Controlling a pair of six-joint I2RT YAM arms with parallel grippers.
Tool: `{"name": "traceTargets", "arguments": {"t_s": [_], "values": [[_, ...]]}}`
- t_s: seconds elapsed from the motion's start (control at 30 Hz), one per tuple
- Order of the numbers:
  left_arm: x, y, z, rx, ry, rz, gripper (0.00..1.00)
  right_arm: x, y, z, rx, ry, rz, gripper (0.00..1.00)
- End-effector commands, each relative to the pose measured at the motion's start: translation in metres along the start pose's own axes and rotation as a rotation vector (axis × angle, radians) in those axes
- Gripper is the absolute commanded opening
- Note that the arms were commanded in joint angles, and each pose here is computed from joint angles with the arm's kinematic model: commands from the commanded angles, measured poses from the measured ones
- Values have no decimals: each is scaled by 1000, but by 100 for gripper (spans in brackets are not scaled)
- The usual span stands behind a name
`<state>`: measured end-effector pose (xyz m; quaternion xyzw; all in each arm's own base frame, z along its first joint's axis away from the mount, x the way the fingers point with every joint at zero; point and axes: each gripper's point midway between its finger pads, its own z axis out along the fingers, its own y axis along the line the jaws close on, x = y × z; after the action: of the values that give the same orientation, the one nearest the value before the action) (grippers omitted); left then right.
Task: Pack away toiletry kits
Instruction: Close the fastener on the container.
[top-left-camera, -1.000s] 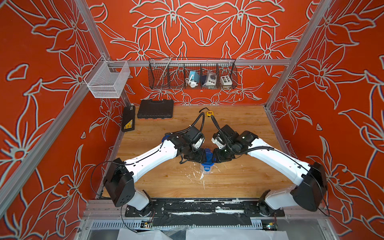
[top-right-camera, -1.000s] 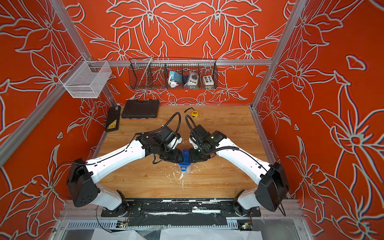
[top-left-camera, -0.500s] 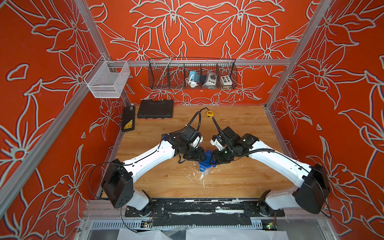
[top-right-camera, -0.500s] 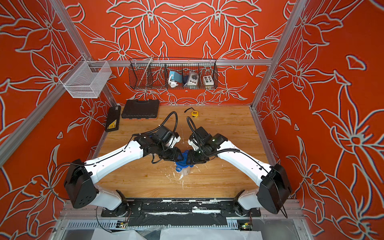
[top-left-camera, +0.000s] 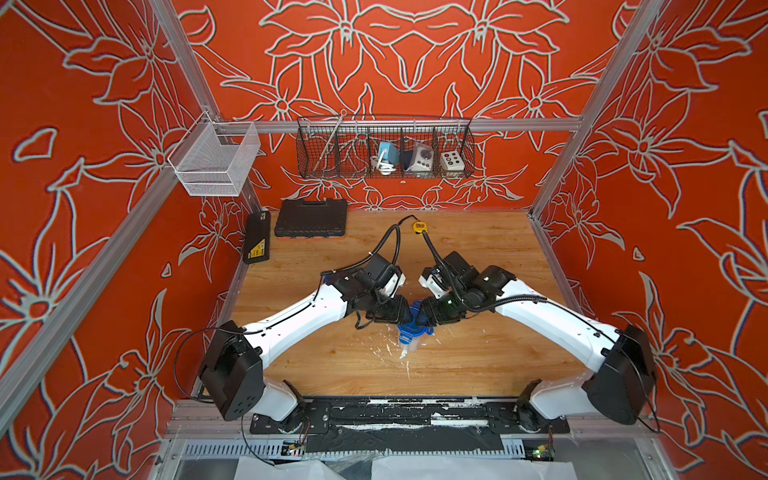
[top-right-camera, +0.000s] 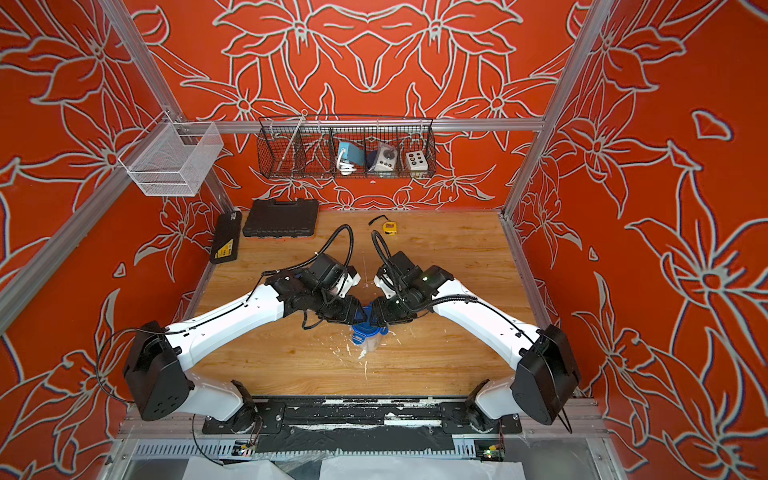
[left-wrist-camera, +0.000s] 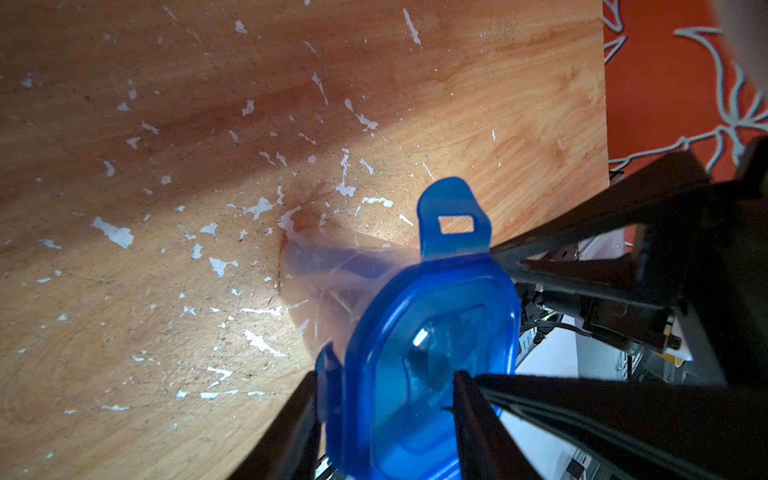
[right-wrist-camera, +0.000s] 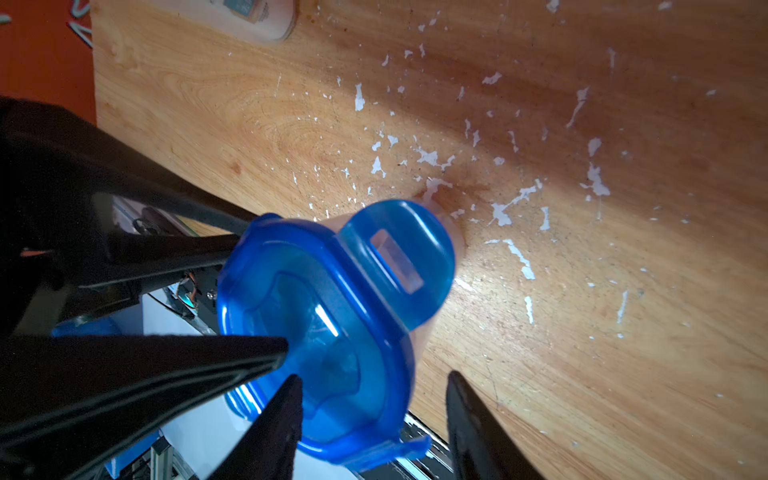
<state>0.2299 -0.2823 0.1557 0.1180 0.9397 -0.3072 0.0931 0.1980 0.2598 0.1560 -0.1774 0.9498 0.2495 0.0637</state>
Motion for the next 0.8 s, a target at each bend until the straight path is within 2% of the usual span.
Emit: {"name": "traceTargets", "arguments": {"t_s": [0.0,0.1,0.2,0.5,0.77], "values": [[26,18,11,-57,90,-34,47,1,-18,-18,103,0,5,61],[28,20,12,-61,91,-35,46,8,-21,-30,125,-5,19,61],[29,21,12,-63,91,-34,46,18,-26,-38,140,-21,39,56],[33,21,13,-54,103,-29,45,44,-47,-11,163,38,107,50],[34,20,14,-43,106,-33,44,35,-43,-1,116,10,115,50]]}}
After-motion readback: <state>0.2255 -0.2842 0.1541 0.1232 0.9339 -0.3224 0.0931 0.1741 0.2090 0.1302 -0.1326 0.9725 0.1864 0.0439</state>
